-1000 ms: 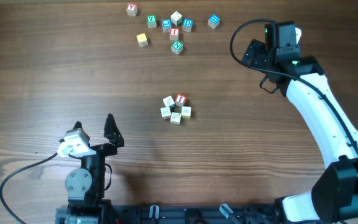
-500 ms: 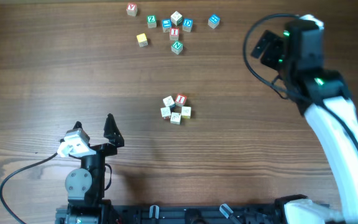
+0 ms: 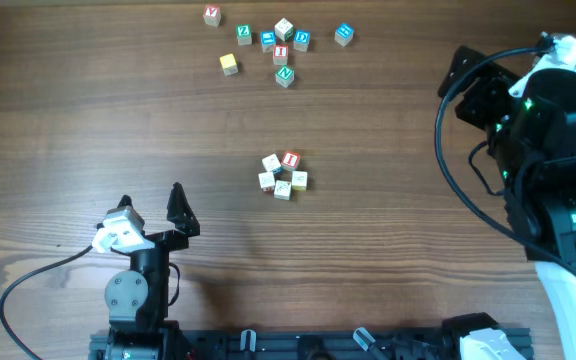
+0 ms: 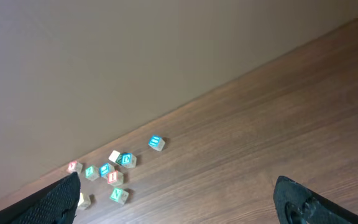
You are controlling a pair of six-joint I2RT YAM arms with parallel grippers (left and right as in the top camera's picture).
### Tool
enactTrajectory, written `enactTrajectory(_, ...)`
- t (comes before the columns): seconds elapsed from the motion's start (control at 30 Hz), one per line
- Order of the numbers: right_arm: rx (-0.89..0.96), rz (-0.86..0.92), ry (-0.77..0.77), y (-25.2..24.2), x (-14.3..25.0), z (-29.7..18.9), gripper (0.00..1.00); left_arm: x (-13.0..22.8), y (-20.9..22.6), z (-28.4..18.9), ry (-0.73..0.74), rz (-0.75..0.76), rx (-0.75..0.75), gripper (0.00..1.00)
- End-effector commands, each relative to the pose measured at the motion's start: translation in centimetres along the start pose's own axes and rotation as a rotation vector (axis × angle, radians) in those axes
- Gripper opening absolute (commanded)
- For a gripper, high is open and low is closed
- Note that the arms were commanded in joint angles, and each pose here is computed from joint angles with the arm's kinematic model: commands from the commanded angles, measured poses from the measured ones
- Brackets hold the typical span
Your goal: Form a circle
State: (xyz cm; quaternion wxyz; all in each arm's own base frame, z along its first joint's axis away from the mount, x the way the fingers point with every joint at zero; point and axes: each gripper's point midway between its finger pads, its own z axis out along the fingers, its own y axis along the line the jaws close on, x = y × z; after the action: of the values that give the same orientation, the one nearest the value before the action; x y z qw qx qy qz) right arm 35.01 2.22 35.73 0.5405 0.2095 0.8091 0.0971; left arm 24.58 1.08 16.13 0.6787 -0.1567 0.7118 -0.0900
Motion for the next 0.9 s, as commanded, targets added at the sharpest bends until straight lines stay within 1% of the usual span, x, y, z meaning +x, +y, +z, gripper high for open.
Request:
enactTrajectory(0.0,0.034,-0.019,0.031,-0.3,0.8,1.5,1.00,0.0,0.2,0.0,-0.009,0.023,-0.011,1.00)
enactTrajectory(0.13,0.063,-0.033,0.082,-1.0,2.6,3.0,1.00,0.0,0.2,0.0,-0.009,0.023,-0.011,1.00)
enactTrajectory(0.23,0.089,-0.046,0.127,-2.1,4.8,3.5,1.00,0.0,0.2,0.0,-0.009,0.023,-0.012,1.00)
enactTrajectory(0.47,0.143,-0.071,0.218,-5.6,10.6,3.1,1.00,0.0,0.2,0.0,-0.009,0.023,-0.012,1.00)
enactTrajectory(0.67,0.180,-0.089,0.282,-7.8,14.2,3.0,1.00,0.0,0.2,0.0,-0.009,0.023,-0.011,1.00)
enactTrajectory(0.87,0.243,-0.119,0.390,-11.3,20.2,3.2,1.00,0.0,0.2,0.0,-0.009,0.024,-0.012,1.00)
